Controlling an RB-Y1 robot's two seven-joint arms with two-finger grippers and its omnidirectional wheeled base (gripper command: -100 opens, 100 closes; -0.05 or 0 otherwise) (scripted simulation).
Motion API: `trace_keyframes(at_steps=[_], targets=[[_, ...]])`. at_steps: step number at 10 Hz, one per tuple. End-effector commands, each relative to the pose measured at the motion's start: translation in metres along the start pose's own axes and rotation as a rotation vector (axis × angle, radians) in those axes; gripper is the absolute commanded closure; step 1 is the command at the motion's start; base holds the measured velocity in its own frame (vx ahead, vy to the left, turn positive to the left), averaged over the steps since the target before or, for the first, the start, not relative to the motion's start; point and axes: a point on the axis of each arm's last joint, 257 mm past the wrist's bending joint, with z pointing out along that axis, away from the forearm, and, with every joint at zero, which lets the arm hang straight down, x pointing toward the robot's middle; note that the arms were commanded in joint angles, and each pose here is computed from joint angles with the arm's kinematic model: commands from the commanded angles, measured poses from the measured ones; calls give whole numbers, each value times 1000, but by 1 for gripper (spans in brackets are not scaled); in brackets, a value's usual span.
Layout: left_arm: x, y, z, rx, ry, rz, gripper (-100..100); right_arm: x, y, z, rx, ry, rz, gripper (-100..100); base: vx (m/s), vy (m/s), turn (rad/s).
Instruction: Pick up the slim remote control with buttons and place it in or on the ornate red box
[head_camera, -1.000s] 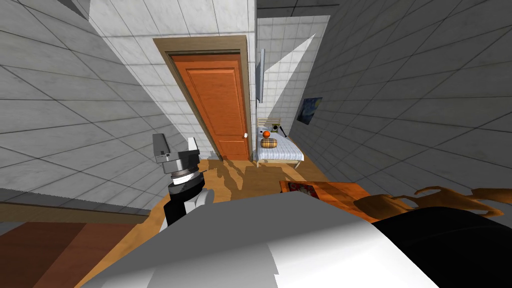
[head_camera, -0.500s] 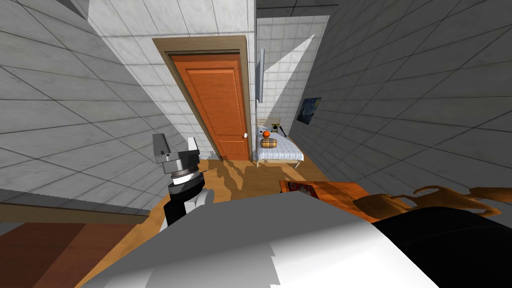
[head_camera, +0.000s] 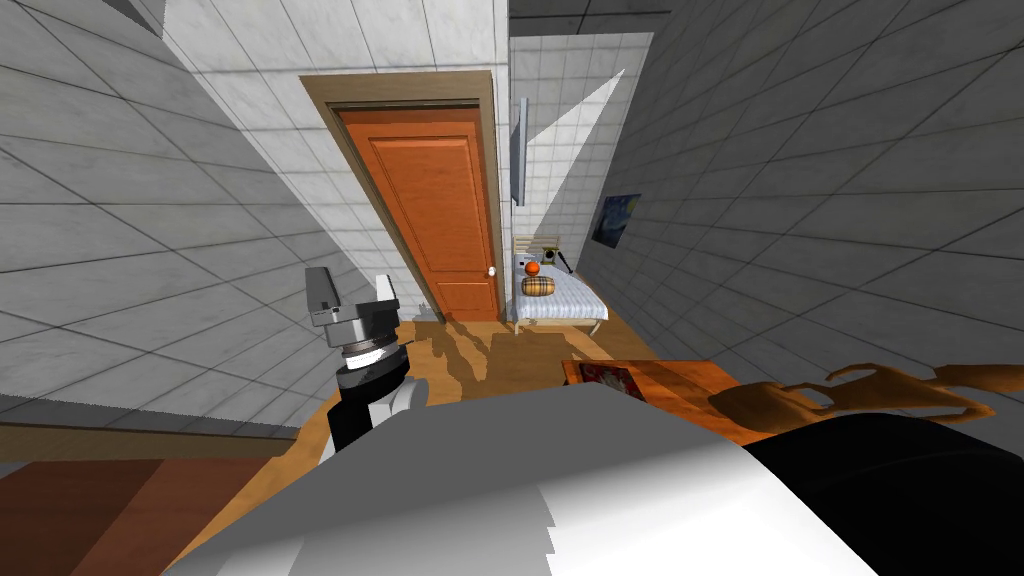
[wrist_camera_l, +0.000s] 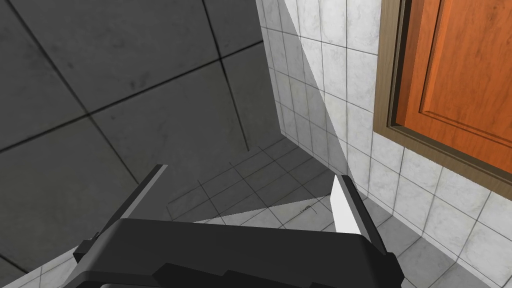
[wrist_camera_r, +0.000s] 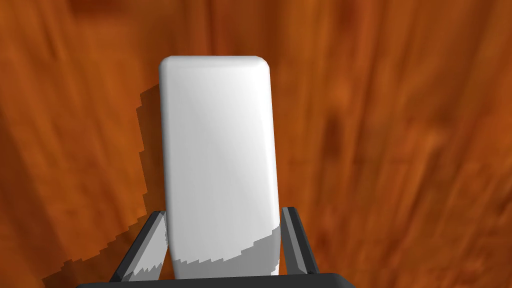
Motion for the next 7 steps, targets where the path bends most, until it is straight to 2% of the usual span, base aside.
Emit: trace_keyframes(at_steps=[1,2,4,5,6,7], targets=[[0,0,0,0,0,0,0,0,-1,-1,0,1,3,100,0,14,10],[0,0,0,0,0,0,0,9,-3,-6,-1,1,-3,100,3,18,-25],[0,0,0,0,0,0,0,8,-2,-5,-1,1,-5,100,3,18,-16],[0,0,0,0,0,0,0,8,-2,-6,-1,1,-3,0,0,0,0],[0,0,0,0,0,0,0,33,-1,-14,-5,38,-7,100,5,25,6],[0,0,0,0,0,0,0,54,2,-23,-12,71,-5,100,7,50,21]])
